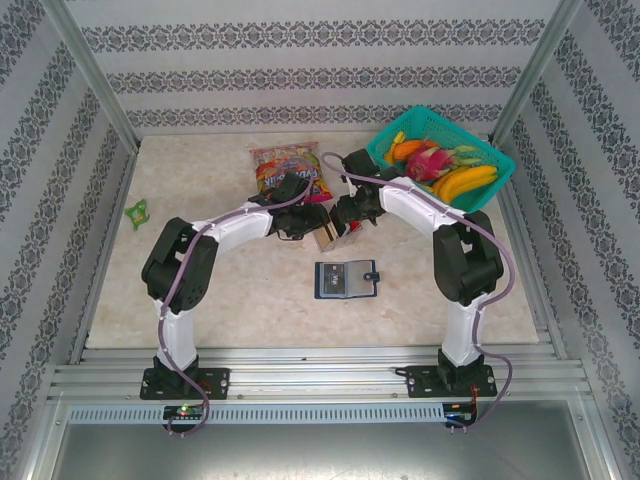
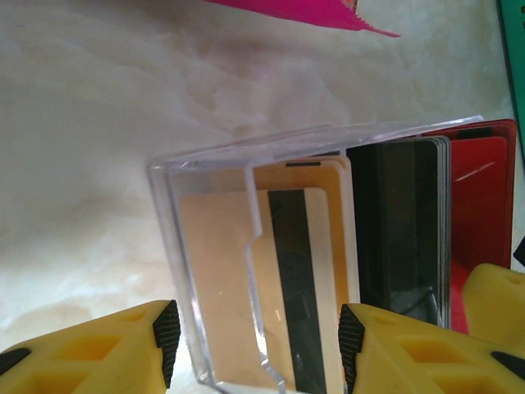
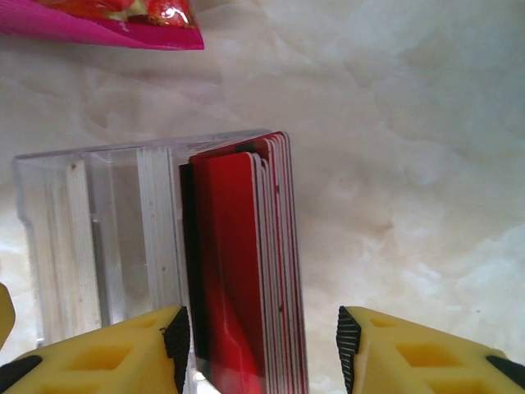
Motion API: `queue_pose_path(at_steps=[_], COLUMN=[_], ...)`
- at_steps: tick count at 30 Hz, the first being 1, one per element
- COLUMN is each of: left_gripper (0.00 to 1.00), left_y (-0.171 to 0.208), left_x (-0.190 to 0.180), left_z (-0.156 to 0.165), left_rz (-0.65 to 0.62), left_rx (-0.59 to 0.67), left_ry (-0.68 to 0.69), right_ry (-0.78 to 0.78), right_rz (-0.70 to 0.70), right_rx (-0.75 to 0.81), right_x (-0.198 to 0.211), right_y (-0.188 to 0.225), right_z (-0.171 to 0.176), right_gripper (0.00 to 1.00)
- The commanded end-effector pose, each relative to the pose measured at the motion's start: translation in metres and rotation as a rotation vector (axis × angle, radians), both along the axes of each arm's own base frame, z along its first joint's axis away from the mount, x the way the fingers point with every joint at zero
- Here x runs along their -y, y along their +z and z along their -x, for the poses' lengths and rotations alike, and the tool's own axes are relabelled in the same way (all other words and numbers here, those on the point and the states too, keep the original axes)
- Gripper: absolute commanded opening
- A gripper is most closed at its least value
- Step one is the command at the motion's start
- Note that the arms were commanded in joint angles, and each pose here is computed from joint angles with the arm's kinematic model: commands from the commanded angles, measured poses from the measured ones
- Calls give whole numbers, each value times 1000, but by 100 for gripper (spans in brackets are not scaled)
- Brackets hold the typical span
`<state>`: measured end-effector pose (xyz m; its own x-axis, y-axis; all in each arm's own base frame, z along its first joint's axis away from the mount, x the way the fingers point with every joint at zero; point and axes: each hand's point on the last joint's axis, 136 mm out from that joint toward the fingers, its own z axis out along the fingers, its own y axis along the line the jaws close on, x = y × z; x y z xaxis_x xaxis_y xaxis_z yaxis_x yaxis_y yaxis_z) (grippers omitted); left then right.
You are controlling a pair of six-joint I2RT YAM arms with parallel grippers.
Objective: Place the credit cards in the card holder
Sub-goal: Pick up the credit card from the storage box.
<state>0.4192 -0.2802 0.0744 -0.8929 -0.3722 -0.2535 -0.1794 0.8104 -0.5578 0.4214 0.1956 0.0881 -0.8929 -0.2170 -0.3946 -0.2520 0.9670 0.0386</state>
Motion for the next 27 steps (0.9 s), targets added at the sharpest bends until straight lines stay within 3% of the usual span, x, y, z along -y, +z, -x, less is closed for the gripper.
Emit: queue_pose_path(at_steps=[1, 10, 16, 27], left_gripper=[56, 54, 52, 49], left_y=[-5, -32, -40, -42], left_x=[-3, -5, -9, -11], left_z=[-7, -1, 4, 8], left_rz=[0, -12, -26, -27], left_rx=[-19, -73, -88, -91], left_ry=[-5, 4, 10, 9], right_ry=[3, 15, 18, 25], right_rz=[90, 165, 257, 258], right_rx=[14, -2, 58, 103], right_x=[8, 11, 17, 17], right_y=[-1, -16, -4, 16], right_z=[-3, -6, -10, -11], right_gripper=[53, 52, 52, 48])
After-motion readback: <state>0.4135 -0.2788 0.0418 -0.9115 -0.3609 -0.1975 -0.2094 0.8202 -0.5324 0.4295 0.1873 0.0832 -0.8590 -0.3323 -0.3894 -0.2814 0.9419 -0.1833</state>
